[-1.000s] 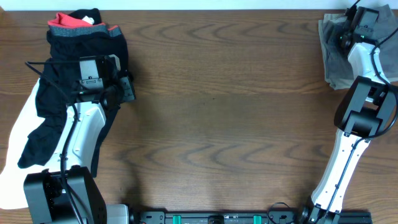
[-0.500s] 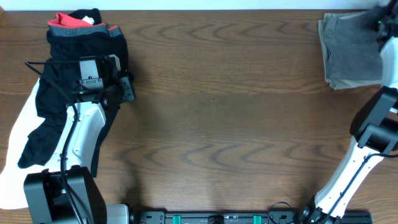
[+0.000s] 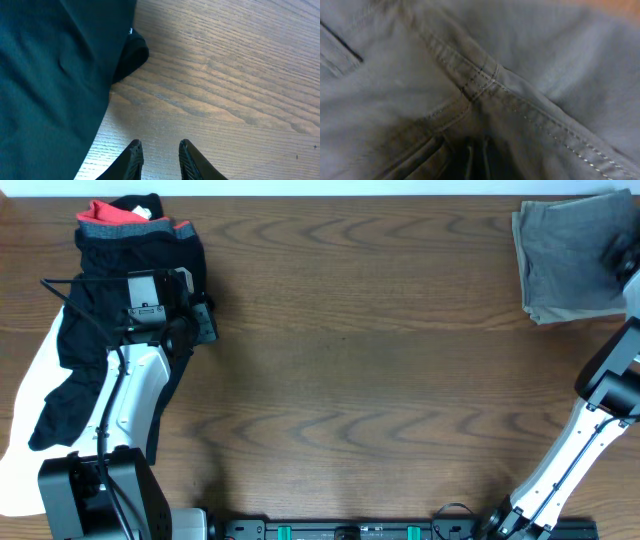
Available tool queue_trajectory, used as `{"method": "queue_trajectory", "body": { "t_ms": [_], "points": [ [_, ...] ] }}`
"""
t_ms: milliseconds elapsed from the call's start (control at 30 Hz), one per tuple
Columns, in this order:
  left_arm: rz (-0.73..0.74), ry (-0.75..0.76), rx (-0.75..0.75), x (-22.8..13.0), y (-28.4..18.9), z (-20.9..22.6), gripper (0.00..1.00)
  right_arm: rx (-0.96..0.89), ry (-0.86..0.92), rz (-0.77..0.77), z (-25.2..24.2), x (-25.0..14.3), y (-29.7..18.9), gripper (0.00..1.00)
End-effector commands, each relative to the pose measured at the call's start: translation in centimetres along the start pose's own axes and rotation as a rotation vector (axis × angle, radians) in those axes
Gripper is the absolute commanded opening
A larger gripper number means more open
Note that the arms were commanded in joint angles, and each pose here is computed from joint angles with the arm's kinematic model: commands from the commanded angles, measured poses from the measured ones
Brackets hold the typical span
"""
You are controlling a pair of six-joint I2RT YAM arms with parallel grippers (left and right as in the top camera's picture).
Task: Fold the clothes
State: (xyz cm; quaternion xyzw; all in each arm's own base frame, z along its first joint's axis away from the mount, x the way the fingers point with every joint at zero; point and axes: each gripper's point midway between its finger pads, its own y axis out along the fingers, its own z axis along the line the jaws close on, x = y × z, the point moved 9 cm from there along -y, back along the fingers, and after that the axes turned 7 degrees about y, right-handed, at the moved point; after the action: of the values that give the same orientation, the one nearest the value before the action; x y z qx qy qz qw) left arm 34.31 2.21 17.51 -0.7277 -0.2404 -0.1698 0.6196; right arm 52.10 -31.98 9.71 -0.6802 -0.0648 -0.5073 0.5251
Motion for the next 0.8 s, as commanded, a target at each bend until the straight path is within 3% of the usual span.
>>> {"method": "queue_trajectory", "body": {
  "t_ms": [0, 200, 500, 600, 633, 700, 733, 767],
  "points": [
    [-0.002, 0.006, 0.008, 0.4, 0.1, 0.0, 0.27, -0.052, -0.010, 0.054, -1.4, -3.3, 2.9, 0.10],
    [-0.002, -0.027, 0.008, 0.4, 0.1, 0.0, 0.28, -0.054, -0.006, -0.015, -1.1, -1.6, 2.2, 0.11],
    [-0.013, -0.025, 0.007, 0.5, 0.1, 0.0, 0.29, 0.053, -0.009, -0.323, 3.7, 9.9, -9.1, 0.32],
    [-0.013, -0.025, 0.007, 0.5, 0.1, 0.0, 0.52, 0.127, -0.028, -0.362, 5.9, 12.2, -13.6, 0.60],
    [-0.013, -0.025, 0.007, 0.5, 0.1, 0.0, 0.74, 0.162, -0.037, -0.372, 6.7, 12.8, -15.2, 0.69],
    [-0.013, -0.025, 0.007, 0.5, 0.1, 0.0, 0.95, 0.238, -0.056, -0.393, 8.4, 13.9, -18.5, 0.92],
    [-0.012, -0.025, 0.007, 0.5, 0.1, 0.0, 0.98, 0.283, -0.069, -0.407, 9.3, 14.4, -20.4, 0.99],
    [-0.012, -0.025, 0.007, 0.5, 0.1, 0.0, 0.98, 0.321, -0.081, -0.417, 10.2, 14.8, -22.0, 0.99]
  ]
}}
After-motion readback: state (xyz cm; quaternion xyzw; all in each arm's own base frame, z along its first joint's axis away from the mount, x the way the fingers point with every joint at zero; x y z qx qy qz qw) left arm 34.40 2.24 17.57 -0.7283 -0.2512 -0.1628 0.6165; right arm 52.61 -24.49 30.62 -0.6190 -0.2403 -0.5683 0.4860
